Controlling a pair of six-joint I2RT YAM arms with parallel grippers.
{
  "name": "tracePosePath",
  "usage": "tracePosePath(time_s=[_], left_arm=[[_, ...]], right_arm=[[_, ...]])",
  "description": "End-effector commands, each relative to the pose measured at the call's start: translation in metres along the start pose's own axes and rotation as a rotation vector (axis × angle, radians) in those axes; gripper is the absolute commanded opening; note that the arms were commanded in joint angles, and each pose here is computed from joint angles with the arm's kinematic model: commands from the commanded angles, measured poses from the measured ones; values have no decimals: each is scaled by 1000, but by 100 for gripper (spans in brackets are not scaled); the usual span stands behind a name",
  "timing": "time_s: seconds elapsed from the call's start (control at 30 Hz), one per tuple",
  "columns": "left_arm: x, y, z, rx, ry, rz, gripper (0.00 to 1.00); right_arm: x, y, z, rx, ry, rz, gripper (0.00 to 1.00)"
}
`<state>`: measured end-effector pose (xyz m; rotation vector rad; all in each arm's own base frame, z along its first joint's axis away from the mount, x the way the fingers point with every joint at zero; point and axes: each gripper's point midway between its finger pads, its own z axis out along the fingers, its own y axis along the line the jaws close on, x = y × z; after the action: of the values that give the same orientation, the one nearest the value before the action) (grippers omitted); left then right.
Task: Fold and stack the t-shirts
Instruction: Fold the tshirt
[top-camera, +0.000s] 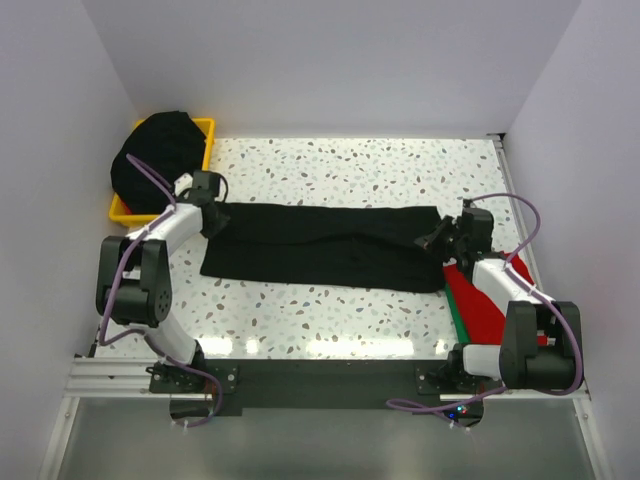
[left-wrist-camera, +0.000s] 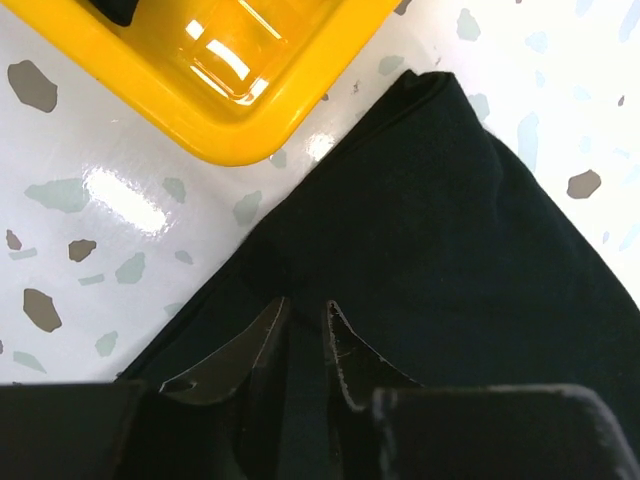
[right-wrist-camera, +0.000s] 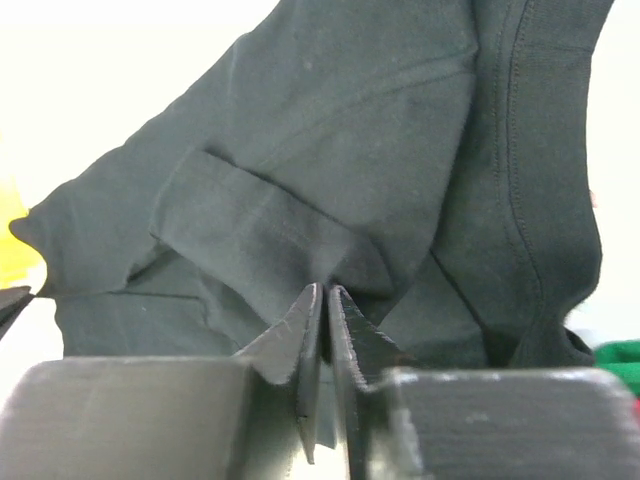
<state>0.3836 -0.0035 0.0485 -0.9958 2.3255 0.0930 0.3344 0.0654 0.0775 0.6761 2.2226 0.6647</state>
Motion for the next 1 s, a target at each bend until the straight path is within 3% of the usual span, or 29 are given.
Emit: tracePosePath(time_s=[0.0,0.1,0.23,0.6,0.97], left_arm=[[-16,-10,-17,72,-43,-24,26],[-18,-13,-27,114,-43,-12,42],[-27,-23,-48,192,-62,30,55],[-32,-76,-105,535,1,263,62],[-23,-66,-115,590,-43,318,65]], right_arm=[[-3,7,-4,-12,2,-32,13],[0,10,-9,-11,42,-48,31],[-7,20,-15,-7,55,-117,52],[-15,78,38,37,26,-324,58],[-7,109,114,14,64,-451,67]])
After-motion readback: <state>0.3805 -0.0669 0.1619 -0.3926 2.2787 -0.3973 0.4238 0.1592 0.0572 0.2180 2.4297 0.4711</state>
